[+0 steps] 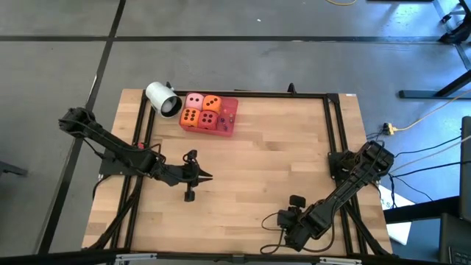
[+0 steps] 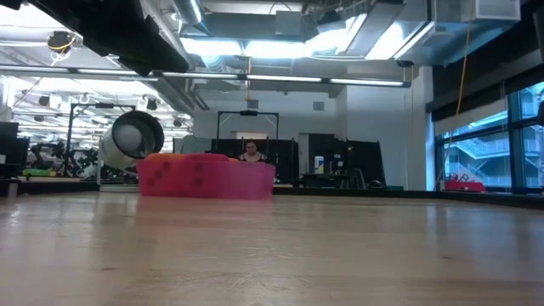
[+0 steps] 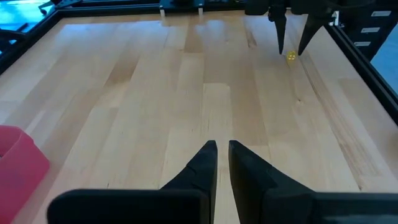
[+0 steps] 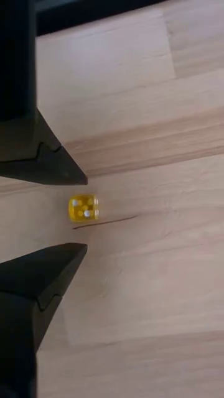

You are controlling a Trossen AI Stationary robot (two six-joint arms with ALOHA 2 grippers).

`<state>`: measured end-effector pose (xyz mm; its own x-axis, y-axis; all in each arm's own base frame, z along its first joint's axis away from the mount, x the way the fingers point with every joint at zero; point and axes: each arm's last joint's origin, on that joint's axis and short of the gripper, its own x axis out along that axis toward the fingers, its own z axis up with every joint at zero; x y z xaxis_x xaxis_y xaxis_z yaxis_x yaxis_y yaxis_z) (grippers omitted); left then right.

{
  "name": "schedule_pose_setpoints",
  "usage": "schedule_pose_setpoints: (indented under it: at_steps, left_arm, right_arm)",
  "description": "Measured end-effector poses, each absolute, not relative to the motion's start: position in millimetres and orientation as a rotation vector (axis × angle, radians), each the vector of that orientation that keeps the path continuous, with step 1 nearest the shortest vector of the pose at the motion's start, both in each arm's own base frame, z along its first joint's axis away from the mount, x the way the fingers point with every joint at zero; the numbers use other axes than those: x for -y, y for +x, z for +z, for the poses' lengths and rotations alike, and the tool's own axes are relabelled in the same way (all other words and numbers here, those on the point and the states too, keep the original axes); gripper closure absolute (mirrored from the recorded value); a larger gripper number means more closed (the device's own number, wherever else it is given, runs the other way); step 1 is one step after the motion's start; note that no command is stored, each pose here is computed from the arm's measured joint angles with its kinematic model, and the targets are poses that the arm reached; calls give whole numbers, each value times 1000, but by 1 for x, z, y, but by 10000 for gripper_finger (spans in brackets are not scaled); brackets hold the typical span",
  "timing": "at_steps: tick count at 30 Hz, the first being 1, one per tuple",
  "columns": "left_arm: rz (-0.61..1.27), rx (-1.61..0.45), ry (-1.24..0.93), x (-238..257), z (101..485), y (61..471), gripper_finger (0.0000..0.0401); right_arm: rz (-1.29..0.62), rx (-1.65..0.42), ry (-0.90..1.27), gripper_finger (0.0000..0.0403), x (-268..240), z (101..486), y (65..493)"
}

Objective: Pick & Place Dice
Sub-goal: Put the small yellow die into the red bin

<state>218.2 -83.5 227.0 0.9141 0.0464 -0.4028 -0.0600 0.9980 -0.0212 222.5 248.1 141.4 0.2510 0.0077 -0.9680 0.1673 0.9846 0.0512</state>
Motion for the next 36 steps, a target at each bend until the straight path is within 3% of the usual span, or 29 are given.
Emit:
schedule_pose_setpoints:
  at_steps: [11,25,36]
  left_arm:
    - [55,-414,-32,84,227,218,365]
    - [54,-414,-33,84,227,218,365]
    - [54,-414,-33,84,227,218,365]
  right_arm:
    - [-41,-1293,225,244,-254,142,227]
    - [-52,-1281,214,315,-253,142,227]
    - [-52,-1275,216,335,-254,142,228]
